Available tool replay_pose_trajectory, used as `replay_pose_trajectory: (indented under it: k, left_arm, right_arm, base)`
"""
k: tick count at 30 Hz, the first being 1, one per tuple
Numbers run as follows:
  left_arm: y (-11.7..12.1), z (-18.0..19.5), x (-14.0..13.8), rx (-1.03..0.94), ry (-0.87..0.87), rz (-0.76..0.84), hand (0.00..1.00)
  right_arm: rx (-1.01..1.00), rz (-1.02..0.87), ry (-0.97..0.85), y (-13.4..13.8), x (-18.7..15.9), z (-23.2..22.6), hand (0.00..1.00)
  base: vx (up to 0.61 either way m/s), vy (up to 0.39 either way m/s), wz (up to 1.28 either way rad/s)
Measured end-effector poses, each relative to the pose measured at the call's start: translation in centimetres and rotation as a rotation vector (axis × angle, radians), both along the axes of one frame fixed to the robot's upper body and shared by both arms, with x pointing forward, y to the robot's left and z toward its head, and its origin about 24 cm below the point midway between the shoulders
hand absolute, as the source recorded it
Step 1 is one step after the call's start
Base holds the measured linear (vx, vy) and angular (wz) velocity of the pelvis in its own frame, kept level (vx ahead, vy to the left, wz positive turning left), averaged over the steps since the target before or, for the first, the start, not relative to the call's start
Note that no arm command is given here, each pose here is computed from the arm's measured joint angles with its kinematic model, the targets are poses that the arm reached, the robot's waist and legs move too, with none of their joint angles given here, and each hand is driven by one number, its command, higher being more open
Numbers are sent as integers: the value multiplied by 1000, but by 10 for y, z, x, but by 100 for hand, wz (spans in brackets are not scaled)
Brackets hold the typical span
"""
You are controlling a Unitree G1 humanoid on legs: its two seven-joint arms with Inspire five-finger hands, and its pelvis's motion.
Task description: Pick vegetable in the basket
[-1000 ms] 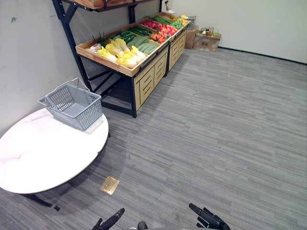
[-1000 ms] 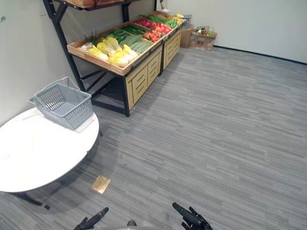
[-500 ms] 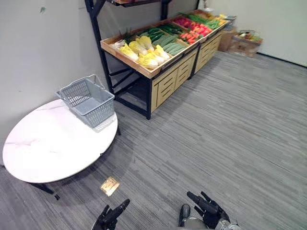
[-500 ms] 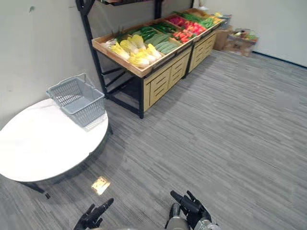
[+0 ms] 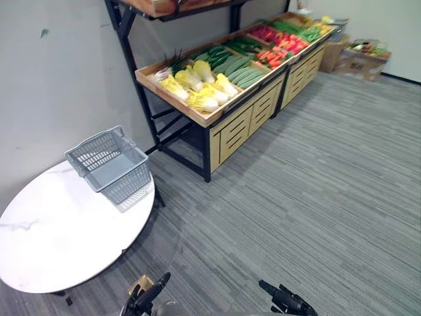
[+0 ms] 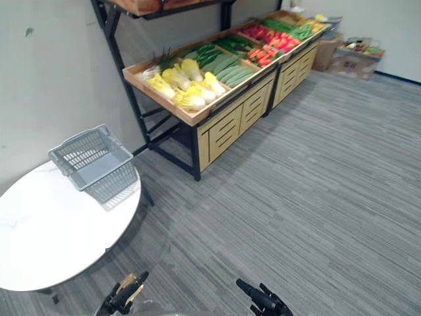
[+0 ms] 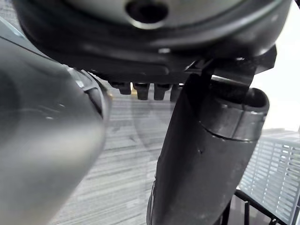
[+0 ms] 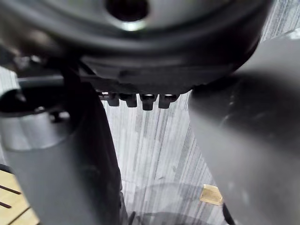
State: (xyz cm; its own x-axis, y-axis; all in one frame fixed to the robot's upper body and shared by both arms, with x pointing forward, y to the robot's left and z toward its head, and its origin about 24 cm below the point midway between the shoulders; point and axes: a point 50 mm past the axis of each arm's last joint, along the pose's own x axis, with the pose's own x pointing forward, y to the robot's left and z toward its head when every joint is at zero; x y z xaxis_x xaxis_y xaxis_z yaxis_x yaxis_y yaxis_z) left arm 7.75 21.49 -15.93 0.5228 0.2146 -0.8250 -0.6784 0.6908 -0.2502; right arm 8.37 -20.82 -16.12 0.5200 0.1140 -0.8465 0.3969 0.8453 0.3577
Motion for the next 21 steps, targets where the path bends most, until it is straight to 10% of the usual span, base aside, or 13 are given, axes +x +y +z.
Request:
replay_pose_trajectory:
  k: [21]
  left_arm:
    - [0,0,11,53,57,-210,100]
  right_arm:
    - [32,-199,-54,6,-5,-1,100]
  base:
    - [142,39,44]
